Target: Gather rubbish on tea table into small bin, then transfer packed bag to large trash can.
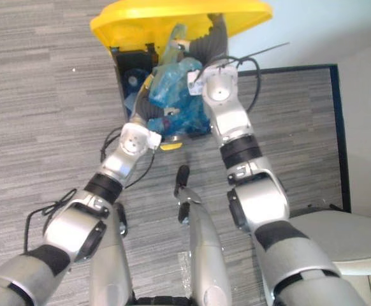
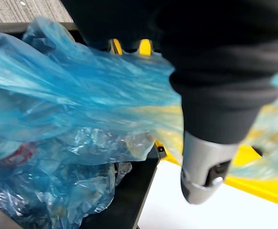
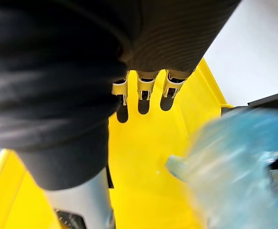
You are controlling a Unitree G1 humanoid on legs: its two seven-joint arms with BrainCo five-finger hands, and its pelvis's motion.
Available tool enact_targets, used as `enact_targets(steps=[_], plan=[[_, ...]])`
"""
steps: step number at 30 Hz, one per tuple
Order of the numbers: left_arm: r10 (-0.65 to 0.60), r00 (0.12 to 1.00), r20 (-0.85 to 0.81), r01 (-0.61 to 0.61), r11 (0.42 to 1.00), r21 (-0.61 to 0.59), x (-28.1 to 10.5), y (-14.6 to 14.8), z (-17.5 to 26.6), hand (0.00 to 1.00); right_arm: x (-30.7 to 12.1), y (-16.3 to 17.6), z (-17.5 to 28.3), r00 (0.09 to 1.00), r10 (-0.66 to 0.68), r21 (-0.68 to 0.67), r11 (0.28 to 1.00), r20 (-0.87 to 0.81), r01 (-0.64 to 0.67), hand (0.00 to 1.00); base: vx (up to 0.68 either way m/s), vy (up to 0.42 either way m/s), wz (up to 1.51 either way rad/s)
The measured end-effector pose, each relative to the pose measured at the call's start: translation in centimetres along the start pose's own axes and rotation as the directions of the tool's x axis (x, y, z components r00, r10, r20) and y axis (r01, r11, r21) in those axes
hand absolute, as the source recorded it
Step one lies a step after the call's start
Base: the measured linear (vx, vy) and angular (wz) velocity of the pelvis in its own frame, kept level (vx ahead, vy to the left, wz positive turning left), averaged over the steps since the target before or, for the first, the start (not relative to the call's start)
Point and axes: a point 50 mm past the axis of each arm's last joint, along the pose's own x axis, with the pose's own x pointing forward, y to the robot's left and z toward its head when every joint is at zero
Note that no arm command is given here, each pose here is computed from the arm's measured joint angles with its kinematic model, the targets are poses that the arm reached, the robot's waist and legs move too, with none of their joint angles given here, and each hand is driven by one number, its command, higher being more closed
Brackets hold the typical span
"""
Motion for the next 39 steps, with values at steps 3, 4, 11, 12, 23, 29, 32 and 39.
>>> enact_targets(steps=[3,4,11,12,23,29,32,39], plan=[[0.003,1.0,0.014,-0.002,0.999,-0.054,-0.3,-0.2,0.3,0.0,-0.1,0.1,-0.1,1.0,0.001,0.002,1.0,-0.006,-0.001,0.0,0.0,-0.03,0.04],[0.01,1.0,0.015,-0.009,0.998,-0.069,-0.3,-0.2,0.4,0.0,-0.1,0.1,-0.3,1.0,-0.001,0.001,1.0,-0.01,0.001,0.0,-0.02,-0.014,0.04],[0.051,0.998,0.028,-0.049,0.996,-0.068,-1.3,-0.3,0.1,0.0,-1.3,-0.1,-3.1,0.997,-0.007,-0.042,0.999,-0.075,0.003,0.0,-0.04,-0.015,0.06],[0.064,0.997,0.039,-0.062,0.997,-0.05,-1.6,-0.3,0.1,0.0,-1.8,-0.2,-3.9,0.995,-0.008,-0.043,0.999,-0.095,0.004,0.0,-0.04,-0.036,0.06],[0.064,0.996,-0.055,-0.067,0.997,-0.04,-7.8,-0.1,-5.2,0.0,-8.4,-2.3,-13.4,0.934,-0.036,-0.15,0.988,-0.356,-0.019,0.0,-0.04,-0.035,0.09],[0.03,0.962,-0.273,-0.05,0.997,-0.067,-12.8,0.8,-10.9,0.0,-11.9,-2.9,-16.7,0.884,-0.028,-0.182,0.981,-0.467,-0.065,0.0,-0.04,-0.014,0.04],[0.027,0.901,-0.433,-0.054,0.997,-0.051,-16.4,1.5,-14.7,0.0,-13.4,-2.9,-17.9,0.859,-0.031,-0.183,0.98,-0.512,-0.074,0.0,-0.06,0.006,-0.01],[0.027,0.678,-0.734,-0.055,0.998,-0.015,-23.8,2.0,-21.2,0.0,-18.9,-1.5,-21.1,0.767,0.017,-0.161,0.975,-0.642,-0.156,0.0,-0.07,0.023,-0.16]])
